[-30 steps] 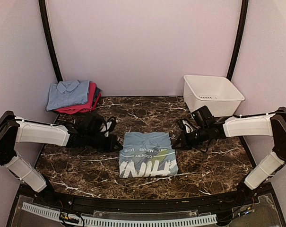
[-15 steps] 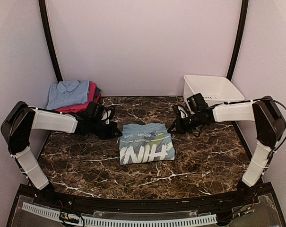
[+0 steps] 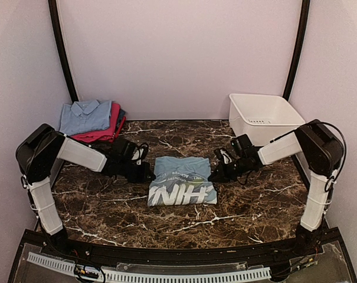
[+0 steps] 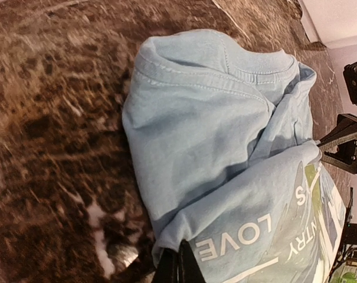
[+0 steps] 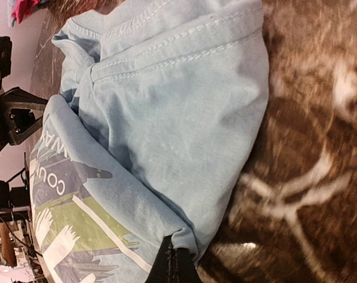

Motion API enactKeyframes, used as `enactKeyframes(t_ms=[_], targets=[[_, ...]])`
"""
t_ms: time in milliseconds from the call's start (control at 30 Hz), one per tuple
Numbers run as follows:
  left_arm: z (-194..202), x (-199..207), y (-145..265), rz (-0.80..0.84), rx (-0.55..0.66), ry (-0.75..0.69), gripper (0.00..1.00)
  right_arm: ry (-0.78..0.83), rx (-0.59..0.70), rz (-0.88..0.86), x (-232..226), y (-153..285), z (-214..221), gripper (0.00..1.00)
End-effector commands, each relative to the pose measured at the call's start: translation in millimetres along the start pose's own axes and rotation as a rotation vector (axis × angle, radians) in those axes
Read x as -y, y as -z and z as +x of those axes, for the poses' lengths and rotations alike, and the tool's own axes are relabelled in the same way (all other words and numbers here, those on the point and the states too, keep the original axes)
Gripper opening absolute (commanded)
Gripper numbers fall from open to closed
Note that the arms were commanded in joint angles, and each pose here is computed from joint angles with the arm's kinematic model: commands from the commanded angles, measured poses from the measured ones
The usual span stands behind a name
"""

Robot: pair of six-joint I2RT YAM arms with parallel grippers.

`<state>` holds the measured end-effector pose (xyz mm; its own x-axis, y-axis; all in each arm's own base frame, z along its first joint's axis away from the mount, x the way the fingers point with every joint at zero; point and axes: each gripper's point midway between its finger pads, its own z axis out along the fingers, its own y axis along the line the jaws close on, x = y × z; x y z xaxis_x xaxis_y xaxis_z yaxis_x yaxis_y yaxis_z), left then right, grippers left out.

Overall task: Fold and stack the mixed laundry pile
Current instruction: Fold the 2/3-rectangle-folded T-shirt at the center of the board, then smooth out the square-folded T-shirt at the center of the board.

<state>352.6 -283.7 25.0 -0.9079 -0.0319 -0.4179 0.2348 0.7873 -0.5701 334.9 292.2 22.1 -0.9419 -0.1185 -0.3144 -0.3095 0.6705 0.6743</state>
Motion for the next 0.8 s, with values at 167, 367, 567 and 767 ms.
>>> enactKeyframes(t_ms=[167,367,567,767], targets=[[123.1,28.4,25.8,0.018,-0.192,0.001,0.00,-0.065,-0.096,0.018,-18.1,23.2,101.4,0.00],[123.3,39.2,75.1,-0.001,-0.151,-0.092,0.28,-0.025,-0.092,0.034,-44.5,70.3,117.0,0.36],[63.3,84.4,127.8,0.005,0.020,-0.386,0.66,0.116,0.020,0.078,-65.2,117.8,75.6,0.62],[51.9,127.4,119.2,0.136,0.015,-0.753,0.62,0.279,0.002,-0.050,-102.1,98.3,20.2,0.47]])
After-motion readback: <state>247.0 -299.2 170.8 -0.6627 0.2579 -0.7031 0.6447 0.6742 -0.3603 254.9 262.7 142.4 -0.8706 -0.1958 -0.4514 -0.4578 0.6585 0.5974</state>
